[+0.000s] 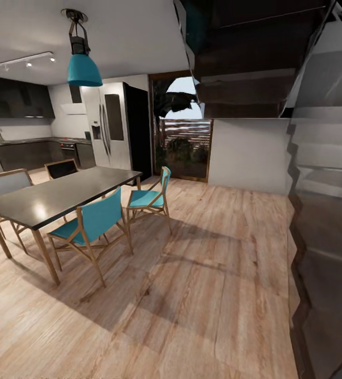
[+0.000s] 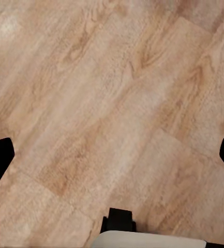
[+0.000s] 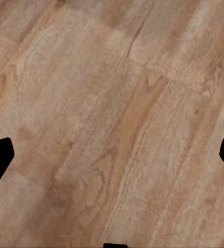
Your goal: Pick up the poster from the kitchen countertop and hang it on one of the wall nails in the kitchen.
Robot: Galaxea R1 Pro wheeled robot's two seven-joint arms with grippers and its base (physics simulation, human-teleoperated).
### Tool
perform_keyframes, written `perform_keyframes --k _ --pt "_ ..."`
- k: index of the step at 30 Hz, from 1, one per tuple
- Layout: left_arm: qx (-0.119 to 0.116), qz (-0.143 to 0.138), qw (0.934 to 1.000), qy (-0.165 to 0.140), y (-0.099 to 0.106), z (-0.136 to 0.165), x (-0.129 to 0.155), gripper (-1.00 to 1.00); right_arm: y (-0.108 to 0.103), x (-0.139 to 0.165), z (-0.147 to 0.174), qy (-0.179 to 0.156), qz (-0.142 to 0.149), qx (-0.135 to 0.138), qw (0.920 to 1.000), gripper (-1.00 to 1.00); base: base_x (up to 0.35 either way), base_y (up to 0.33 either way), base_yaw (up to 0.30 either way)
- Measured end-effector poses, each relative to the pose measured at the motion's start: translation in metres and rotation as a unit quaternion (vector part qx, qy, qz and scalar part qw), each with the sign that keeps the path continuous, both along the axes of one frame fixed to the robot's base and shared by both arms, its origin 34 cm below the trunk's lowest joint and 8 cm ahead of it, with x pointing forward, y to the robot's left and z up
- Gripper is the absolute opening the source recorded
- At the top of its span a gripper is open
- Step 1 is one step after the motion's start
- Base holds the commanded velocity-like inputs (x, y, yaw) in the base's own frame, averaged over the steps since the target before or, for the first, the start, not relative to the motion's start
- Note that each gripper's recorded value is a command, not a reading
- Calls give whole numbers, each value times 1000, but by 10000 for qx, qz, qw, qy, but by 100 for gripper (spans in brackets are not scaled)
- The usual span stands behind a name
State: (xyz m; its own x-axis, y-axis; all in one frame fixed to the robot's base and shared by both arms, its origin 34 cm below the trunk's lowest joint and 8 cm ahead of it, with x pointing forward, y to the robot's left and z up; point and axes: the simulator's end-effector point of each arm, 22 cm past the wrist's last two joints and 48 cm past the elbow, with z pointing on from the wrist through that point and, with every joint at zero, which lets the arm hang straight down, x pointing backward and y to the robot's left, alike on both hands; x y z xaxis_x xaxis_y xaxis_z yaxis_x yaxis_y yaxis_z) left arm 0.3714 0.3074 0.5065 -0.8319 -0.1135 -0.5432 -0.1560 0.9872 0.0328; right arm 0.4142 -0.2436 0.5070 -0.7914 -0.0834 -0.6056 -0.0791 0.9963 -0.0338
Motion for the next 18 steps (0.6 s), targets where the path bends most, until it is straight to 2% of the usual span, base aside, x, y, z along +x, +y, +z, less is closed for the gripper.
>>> perform_keyframes --k 9,18 --pt "0 -1 10000 -5 0 0 0 100 0 0 0 2 7 -2 10000 100 64 267 289" --pt "0 -3 10000 -6 0 0 0 100 0 0 0 2 6 -7 10000 100 8 45 286"
